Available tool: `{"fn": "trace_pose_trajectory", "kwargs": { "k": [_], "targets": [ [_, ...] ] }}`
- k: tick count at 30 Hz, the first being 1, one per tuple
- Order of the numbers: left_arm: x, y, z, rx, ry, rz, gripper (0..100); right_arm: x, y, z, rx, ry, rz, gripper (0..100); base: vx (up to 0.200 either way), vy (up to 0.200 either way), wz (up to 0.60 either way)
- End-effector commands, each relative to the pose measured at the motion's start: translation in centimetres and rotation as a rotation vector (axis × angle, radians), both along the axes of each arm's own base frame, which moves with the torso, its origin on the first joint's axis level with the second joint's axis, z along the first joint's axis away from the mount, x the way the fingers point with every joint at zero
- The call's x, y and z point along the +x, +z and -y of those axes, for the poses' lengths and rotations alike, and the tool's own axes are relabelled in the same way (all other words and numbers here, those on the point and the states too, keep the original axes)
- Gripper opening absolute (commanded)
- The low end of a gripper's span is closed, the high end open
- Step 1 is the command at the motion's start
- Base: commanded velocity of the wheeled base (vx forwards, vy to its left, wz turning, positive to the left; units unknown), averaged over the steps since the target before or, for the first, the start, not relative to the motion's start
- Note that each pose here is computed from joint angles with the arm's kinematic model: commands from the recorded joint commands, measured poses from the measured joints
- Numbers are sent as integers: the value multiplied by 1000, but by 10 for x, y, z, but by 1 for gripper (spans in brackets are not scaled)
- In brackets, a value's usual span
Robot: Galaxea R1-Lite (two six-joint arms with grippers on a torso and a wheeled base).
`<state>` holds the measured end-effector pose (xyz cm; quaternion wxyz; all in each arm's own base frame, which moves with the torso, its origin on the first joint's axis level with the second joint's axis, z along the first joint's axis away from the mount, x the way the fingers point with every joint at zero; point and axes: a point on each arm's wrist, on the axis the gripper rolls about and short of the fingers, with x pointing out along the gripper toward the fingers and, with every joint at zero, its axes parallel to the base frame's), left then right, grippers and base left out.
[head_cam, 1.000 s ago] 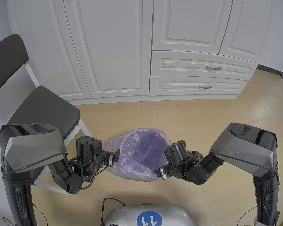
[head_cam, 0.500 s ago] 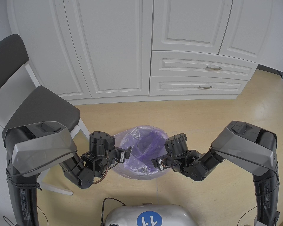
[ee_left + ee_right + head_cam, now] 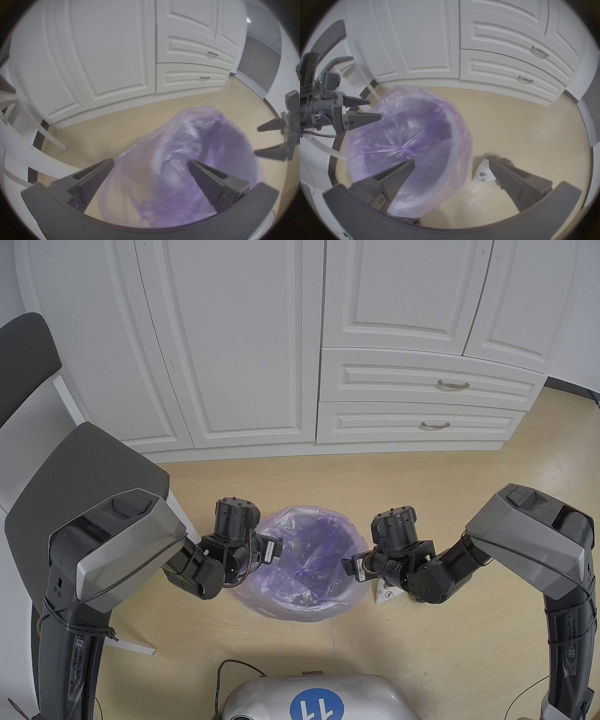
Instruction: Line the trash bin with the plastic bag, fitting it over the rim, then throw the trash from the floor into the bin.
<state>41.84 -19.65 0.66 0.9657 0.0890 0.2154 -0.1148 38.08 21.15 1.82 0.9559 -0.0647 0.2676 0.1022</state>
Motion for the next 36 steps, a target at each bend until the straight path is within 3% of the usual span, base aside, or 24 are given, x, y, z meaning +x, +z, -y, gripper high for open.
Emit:
{"fn": "trace_pose_trajectory", "kwargs": {
  "k": [1, 6, 13, 22, 36],
  "targets": [
    [22, -12, -21, -2, 63, -1, 100, 16, 6, 16, 8, -50, 16, 100, 0, 0, 0],
    [27, 8, -32, -33, 88, 40, 100, 26, 3, 25, 10, -76, 20, 100, 0, 0, 0],
    [26, 14, -34, -66, 94, 45, 100, 34, -9, 28, 9, -86, 7, 100, 0, 0, 0],
    [4, 18, -31, -158, -85, 25, 100, 45, -14, 35, 19, -112, 15, 100, 0, 0, 0],
    [20, 9, -42, -191, -36, 37, 100, 49, -13, 40, 25, -126, 23, 100, 0, 0, 0]
  ]
}}
